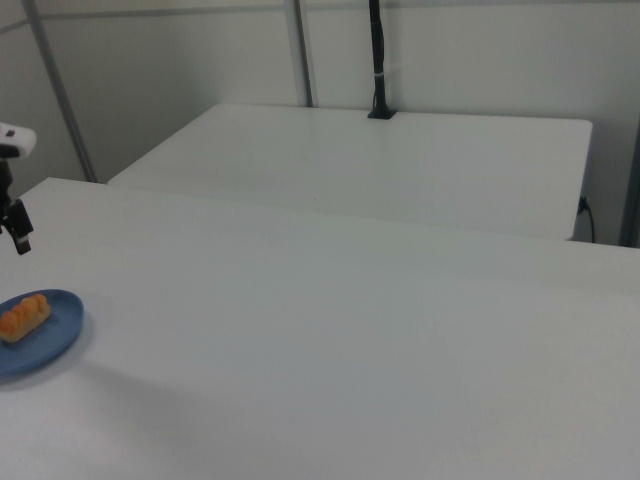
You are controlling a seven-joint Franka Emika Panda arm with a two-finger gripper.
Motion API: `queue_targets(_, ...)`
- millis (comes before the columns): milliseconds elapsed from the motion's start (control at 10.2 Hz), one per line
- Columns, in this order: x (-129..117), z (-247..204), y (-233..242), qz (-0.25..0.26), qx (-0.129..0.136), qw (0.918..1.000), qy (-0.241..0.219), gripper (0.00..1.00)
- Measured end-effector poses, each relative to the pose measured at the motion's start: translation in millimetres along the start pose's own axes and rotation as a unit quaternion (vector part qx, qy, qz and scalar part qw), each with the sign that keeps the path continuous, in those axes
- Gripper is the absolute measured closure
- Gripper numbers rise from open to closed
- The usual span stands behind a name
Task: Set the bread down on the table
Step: 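Move the open gripper over the orange bread roll on the blue plate, then lower the gripper around the bread roll and close on it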
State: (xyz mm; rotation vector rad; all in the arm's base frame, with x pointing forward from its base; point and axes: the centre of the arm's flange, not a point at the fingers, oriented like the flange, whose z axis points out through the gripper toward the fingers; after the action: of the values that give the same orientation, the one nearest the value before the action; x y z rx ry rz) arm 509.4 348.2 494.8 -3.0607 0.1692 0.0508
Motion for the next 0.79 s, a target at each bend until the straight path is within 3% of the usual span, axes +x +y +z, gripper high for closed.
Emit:
queue_targets(394,-19.0,93.9,-43.0,0.004,-0.032,0.9995,-0.001,0.00)
queue_targets(787,-25.0,146.1,-55.7,0.001,-0.035,0.9993,-0.009,0.00)
